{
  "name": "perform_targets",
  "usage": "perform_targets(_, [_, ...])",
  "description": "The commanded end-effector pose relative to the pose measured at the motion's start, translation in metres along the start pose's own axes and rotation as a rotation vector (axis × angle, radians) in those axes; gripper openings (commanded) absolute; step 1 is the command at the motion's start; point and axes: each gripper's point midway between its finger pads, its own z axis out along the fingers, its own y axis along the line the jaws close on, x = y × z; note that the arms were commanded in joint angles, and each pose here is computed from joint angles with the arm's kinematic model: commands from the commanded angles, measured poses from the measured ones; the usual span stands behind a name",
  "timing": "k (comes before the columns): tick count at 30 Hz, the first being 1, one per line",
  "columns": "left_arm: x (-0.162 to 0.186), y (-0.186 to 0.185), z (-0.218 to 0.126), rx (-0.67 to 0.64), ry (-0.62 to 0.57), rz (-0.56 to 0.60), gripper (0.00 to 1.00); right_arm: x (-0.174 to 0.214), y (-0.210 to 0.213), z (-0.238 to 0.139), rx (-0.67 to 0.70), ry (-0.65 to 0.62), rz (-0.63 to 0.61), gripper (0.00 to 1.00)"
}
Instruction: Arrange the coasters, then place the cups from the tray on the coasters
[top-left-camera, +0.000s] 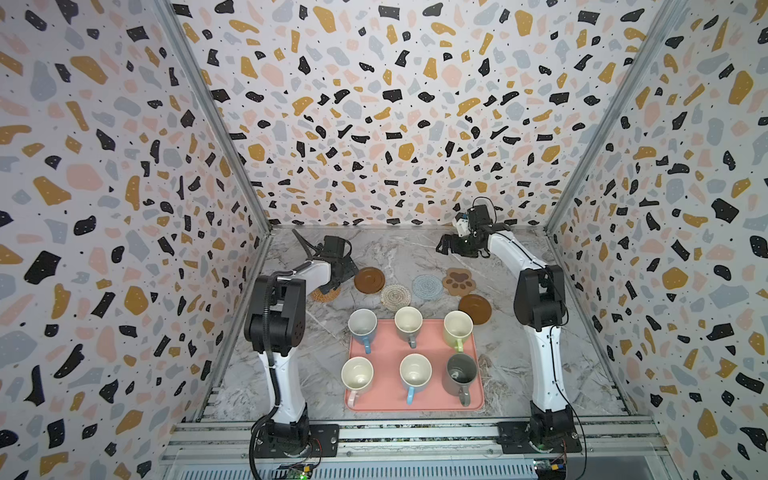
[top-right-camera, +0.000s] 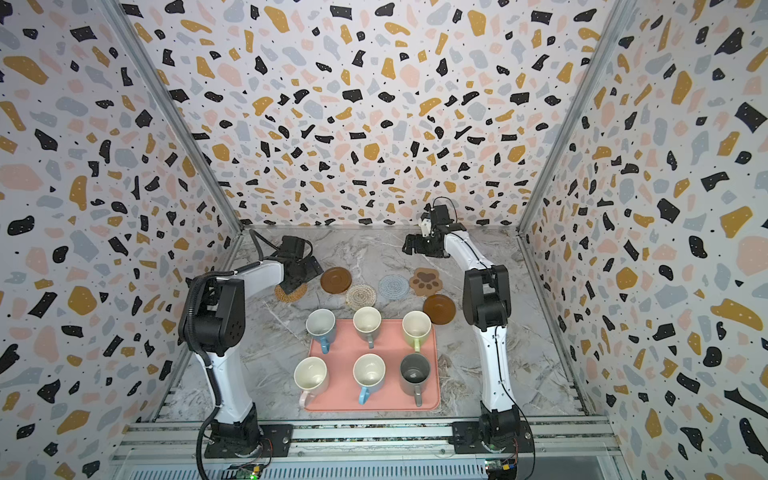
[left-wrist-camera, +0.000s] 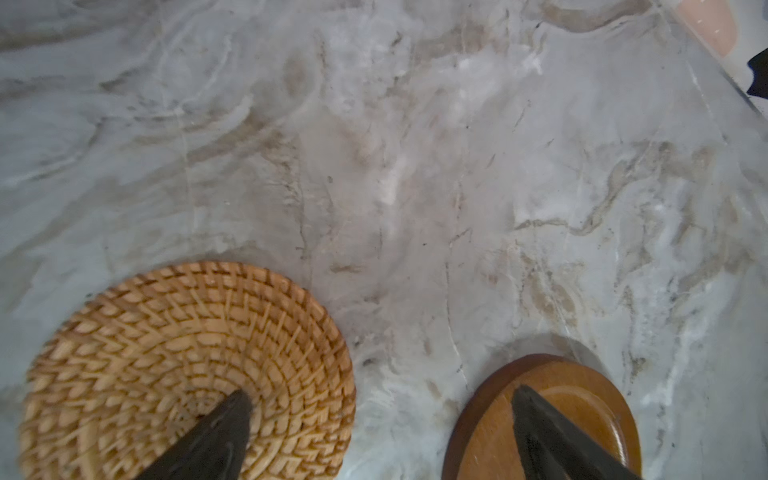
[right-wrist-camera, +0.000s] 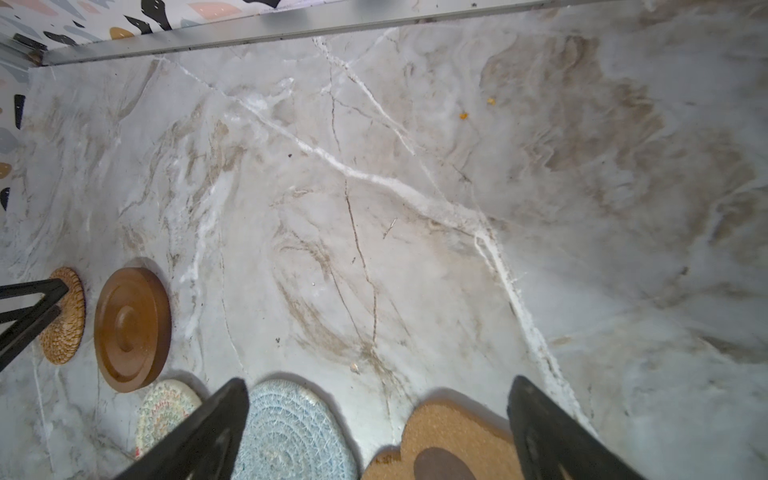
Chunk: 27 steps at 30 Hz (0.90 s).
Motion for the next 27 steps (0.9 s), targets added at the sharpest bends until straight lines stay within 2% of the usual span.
perform_targets(1, [0.008, 0.011, 0.012, 0.016, 0.035, -0.003, 0.99, -0.009, 0.008, -0.009, 0.010, -0.021, -0.004, 0.99])
perform_targets(10, [0.010, 0.003, 0.029, 0.058, 0.061, 0.007, 0.98, -0.010, 0.012, -0.009, 0.015, -0.029, -0.009, 0.99])
perform_targets(27, [0.007, -0.026, 0.029, 0.130, 0.051, -0.001, 0.99, -0.015, 0.020, -0.009, -0.022, -0.045, -0.004, 0.99])
